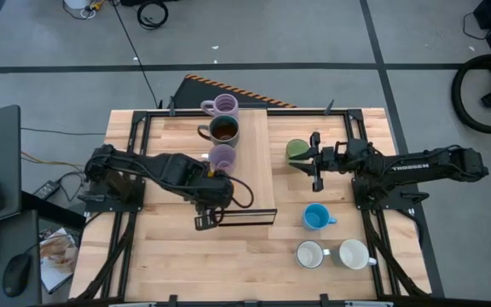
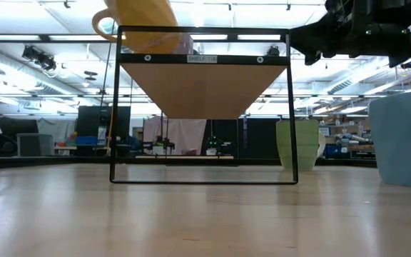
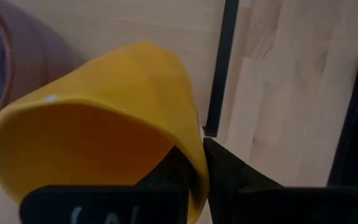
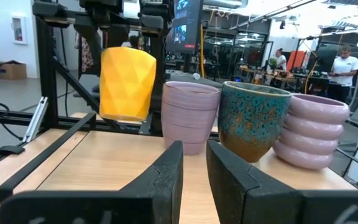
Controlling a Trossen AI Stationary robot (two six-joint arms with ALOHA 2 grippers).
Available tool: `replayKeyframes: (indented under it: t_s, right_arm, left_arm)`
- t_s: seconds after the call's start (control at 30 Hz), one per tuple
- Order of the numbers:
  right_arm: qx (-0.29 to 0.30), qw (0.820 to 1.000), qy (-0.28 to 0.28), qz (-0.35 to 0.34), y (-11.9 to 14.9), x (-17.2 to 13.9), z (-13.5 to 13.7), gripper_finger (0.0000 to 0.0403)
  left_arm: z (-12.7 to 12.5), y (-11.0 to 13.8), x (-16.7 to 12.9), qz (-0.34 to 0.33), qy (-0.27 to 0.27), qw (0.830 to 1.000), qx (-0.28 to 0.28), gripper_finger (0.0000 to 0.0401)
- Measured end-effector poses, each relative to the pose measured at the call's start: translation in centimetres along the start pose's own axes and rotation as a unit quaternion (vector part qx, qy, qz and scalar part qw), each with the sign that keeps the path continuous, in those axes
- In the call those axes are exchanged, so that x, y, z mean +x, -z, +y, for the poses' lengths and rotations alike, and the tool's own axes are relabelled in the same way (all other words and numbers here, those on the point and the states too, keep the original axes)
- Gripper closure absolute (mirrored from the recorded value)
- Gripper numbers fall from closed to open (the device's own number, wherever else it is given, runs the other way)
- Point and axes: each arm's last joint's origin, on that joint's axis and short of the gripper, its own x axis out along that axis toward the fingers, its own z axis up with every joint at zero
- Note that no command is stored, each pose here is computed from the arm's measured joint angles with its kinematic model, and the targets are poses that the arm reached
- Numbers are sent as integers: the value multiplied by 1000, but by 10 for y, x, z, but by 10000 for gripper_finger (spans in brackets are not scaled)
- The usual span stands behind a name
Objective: Place coffee mugs
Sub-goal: Put the yellow mug on the shelf
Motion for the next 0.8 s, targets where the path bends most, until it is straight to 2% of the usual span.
replayKeyframes:
  t_s: [0.37, 0.6, 0.8]
  right_arm:
    - [0, 1000, -3, -2, -1, 0, 2, 325]
    - [-1, 1000, -3, -2, 0, 0, 2, 325]
    - [-2, 1000, -2, -1, 0, 0, 2, 325]
  left_arm:
    - [-10, -26, 2, -2, 21, 1000, 3, 369]
    - [-8, -31, 16, 18, 12, 1000, 0, 369]
    - [-2, -34, 19, 21, 7, 999, -25, 365]
